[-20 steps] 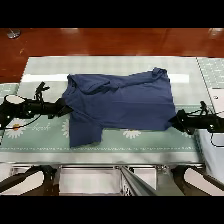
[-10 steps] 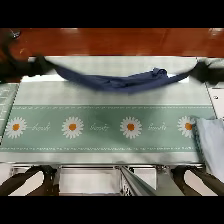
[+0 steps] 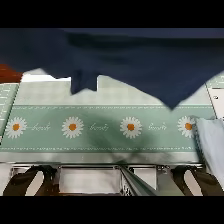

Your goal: Fold the shirts.

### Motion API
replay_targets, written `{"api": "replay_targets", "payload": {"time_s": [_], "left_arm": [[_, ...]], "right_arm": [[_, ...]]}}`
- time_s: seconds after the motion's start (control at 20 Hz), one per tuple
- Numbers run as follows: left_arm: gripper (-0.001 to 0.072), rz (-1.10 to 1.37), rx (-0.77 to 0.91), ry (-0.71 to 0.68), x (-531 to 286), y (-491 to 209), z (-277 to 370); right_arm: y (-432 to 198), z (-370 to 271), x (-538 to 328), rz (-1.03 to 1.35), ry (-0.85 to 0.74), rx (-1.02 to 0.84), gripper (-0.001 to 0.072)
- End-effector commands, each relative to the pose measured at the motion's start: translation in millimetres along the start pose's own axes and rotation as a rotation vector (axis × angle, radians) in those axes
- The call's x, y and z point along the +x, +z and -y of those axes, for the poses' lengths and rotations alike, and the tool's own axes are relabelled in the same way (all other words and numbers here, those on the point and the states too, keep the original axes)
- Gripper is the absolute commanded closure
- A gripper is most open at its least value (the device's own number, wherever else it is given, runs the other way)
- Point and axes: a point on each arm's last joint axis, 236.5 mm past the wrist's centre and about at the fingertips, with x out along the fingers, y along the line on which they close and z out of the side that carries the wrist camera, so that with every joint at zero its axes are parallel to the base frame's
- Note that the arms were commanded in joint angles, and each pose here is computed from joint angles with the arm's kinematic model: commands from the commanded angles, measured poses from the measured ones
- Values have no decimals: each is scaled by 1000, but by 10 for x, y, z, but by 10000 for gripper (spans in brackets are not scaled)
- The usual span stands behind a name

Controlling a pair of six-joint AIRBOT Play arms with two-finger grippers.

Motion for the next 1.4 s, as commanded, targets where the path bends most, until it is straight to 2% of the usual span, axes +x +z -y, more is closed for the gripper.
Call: {"api": "replay_targets", "payload": {"time_s": [0.0,0.25,0.45,0.65,0.85,1.0,1.1,1.35], "left_arm": [[682,77,121,241,-908,138,-153],[682,63,145,294,-1145,59,-176],[681,-94,96,284,-668,-397,-403],[682,-412,-83,149,287,-1583,-543],[681,-603,-270,95,1080,-2594,-737],[681,-658,-385,82,1694,-3125,-889],[681,-659,-465,74,2080,-3385,-928],[681,-694,-533,68,2845,-3854,-940]], "right_arm": [[57,-123,-729,121,-65,-36,692],[-232,-130,-858,30,-83,-14,692],[-595,-105,-508,-124,-35,48,692],[-1194,-51,293,-287,78,163,692],[-2050,362,1309,-482,73,281,692],[-2458,646,2092,-560,73,374,692],[-2650,649,2548,-565,136,477,692],[-2859,928,3481,-580,142,644,692]]}}
